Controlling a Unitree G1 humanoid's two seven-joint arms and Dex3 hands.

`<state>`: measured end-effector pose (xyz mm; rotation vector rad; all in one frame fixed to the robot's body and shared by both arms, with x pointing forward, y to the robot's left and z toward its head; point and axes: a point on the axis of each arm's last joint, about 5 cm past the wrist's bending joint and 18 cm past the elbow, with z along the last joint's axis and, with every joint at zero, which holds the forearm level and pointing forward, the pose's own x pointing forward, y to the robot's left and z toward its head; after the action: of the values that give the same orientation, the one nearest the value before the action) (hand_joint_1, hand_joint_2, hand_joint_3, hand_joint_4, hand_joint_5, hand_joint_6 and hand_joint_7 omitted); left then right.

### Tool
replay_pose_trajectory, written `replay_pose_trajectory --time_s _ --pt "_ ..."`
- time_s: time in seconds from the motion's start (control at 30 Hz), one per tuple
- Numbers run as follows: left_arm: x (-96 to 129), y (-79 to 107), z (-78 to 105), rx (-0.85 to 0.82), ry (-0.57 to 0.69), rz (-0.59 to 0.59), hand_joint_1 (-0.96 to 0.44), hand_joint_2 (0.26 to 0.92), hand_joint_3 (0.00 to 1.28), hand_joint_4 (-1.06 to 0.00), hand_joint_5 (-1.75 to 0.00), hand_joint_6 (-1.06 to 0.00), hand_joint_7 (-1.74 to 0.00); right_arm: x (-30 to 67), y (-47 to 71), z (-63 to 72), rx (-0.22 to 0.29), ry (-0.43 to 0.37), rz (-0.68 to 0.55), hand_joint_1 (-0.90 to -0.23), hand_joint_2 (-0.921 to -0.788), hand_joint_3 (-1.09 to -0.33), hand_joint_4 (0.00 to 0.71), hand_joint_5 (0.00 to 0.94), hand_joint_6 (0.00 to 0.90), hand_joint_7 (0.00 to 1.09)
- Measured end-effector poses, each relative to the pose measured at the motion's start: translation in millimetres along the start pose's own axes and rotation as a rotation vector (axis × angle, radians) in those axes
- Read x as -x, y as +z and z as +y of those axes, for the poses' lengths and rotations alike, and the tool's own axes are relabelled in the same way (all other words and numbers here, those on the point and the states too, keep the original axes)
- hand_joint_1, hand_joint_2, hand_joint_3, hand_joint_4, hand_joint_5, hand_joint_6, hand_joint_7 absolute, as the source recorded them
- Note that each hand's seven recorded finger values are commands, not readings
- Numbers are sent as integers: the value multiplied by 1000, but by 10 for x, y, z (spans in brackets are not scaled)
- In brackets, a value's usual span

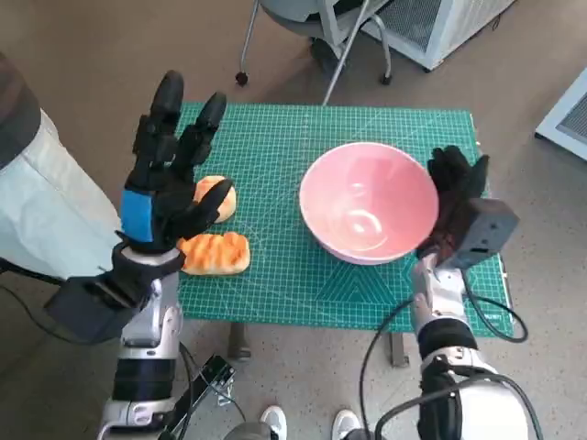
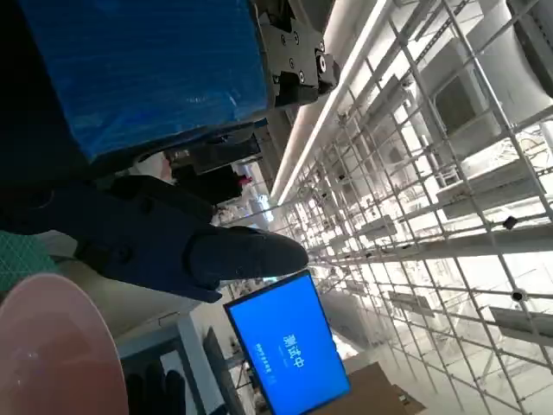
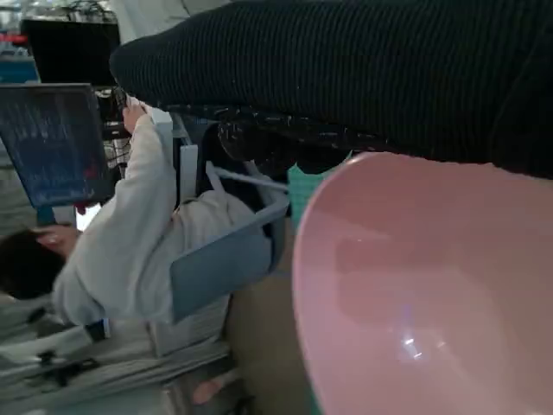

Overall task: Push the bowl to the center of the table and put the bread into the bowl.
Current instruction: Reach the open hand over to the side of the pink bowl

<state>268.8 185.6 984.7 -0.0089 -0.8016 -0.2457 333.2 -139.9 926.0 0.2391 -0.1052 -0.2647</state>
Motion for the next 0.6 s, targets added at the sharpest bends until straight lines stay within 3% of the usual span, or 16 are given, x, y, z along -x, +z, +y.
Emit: replay_pose_trajectory --time_s 0.3,0.6 --pt "38 13 24 -10 0 17 -513 921 306 -319 0 -112 -102 -10 29 156 -25 31 36 -490 -921 -896 293 4 47 813" --pt "62 34 98 -39 -2 36 -515 921 309 -318 0 -131 -102 -28 49 168 -6 43 46 -467 -921 -919 275 4 14 819"
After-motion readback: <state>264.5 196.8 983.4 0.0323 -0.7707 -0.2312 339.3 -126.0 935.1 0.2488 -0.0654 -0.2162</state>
